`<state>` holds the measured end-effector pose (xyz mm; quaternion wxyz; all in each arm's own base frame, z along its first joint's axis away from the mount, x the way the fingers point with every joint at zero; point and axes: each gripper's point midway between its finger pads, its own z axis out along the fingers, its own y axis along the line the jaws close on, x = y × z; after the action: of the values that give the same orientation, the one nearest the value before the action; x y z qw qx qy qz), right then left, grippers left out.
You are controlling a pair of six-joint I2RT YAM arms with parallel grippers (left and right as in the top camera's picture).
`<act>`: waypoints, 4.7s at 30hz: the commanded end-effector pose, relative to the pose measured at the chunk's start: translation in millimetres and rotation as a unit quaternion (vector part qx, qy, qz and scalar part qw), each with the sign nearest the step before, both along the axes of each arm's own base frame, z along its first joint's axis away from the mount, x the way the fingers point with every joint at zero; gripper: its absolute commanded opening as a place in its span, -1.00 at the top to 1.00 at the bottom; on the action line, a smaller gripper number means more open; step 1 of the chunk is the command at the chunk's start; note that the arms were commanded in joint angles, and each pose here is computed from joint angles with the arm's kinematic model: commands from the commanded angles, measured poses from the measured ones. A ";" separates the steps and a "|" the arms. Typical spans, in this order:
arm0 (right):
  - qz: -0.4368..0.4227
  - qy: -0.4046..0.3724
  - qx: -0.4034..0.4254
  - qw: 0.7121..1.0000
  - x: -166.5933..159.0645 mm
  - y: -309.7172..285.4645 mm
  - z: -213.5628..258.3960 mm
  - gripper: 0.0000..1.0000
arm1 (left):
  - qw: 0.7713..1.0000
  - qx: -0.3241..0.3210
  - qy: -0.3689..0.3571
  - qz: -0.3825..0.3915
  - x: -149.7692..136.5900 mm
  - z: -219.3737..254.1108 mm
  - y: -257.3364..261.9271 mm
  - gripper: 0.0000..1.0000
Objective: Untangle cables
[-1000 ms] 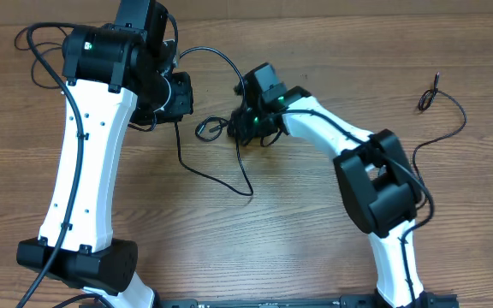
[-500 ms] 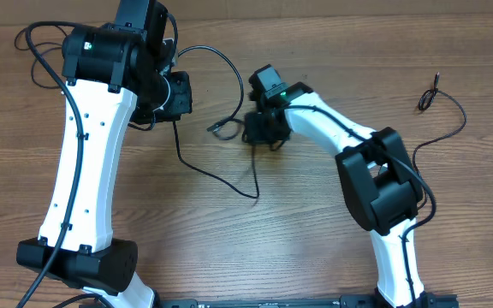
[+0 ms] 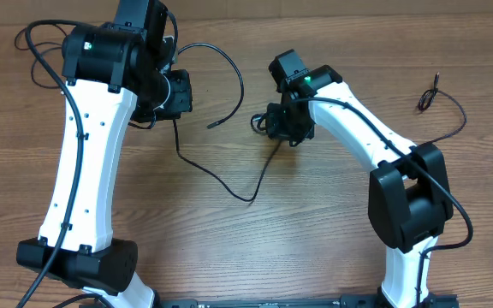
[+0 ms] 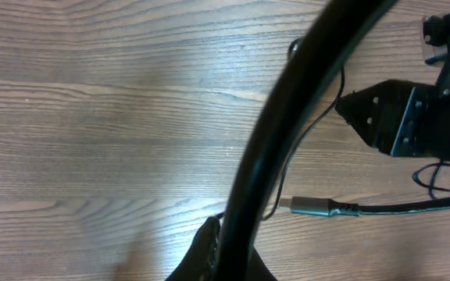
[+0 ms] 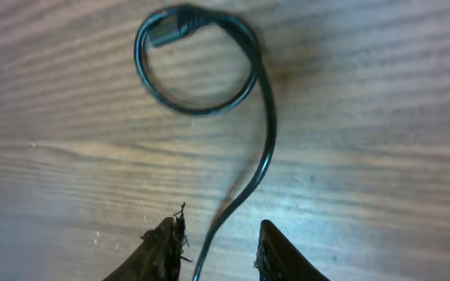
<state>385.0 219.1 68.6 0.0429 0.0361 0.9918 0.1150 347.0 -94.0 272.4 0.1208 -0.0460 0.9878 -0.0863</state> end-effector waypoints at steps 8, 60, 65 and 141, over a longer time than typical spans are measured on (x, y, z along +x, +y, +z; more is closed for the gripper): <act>0.102 -0.172 0.029 0.979 65.8 19.9 33.7 -0.08 | 1.000 0.002 -0.002 0.012 2.5 -0.8 3.6 0.92; 0.339 -0.177 -0.015 0.924 73.4 22.0 -54.3 0.93 | 1.000 0.001 -0.010 0.011 6.7 0.3 2.8 0.82; 0.331 -0.178 0.009 0.927 69.1 28.2 -40.9 0.93 | 1.000 0.000 -0.013 0.011 8.7 0.4 2.2 0.81; 0.214 -0.161 0.020 0.963 74.1 19.2 -44.8 0.21 | 0.994 -0.082 -0.048 -0.055 24.8 9.7 -32.0 0.42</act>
<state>463.7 231.7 39.4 0.1833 -0.1568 0.9580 0.1550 369.3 -125.9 286.9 0.1635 -0.0055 0.9712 -0.1733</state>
